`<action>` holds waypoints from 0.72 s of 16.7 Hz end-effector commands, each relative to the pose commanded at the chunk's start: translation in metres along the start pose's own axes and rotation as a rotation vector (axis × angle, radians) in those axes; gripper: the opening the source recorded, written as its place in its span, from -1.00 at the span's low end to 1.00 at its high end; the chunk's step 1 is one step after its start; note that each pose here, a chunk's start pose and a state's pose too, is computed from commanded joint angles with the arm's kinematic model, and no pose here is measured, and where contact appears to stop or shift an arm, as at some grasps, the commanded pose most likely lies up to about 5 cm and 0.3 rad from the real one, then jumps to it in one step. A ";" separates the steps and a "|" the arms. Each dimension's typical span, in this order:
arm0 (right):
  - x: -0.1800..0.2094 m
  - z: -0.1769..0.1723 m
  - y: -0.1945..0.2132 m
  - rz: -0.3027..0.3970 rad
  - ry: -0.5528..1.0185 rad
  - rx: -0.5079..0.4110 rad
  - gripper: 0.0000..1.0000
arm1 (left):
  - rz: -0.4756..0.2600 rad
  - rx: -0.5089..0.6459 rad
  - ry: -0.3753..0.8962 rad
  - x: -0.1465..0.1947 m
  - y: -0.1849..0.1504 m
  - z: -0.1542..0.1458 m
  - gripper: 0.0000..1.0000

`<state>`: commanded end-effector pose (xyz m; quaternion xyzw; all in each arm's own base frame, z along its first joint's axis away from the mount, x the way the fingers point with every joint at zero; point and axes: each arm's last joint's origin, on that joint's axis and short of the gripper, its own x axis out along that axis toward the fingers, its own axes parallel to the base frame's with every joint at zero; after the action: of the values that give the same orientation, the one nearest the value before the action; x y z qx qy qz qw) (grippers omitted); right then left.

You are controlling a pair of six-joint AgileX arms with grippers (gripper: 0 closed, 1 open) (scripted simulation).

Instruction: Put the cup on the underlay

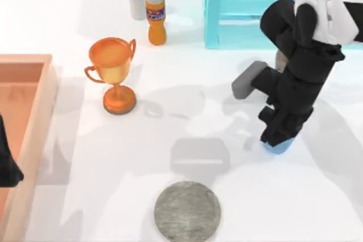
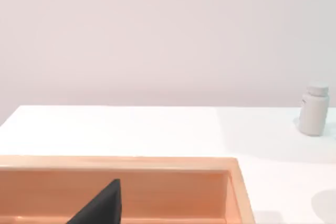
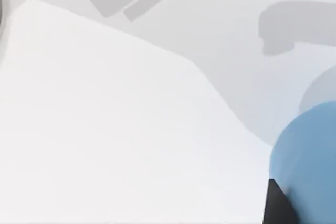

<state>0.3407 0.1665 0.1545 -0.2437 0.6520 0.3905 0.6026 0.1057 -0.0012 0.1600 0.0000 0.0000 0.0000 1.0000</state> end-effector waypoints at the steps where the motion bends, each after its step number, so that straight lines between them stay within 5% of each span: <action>1: 0.000 0.012 0.015 0.003 0.005 0.063 -1.00 | 0.000 0.000 0.000 0.000 0.000 0.000 1.00; 12: -0.001 0.086 0.171 -0.133 -0.001 0.727 -1.00 | 0.000 0.000 0.000 0.000 0.000 0.000 1.00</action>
<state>0.2568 0.3337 0.1950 -0.0555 0.7305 0.0937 0.6742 0.1057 -0.0012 0.1600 0.0000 0.0000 0.0000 1.0000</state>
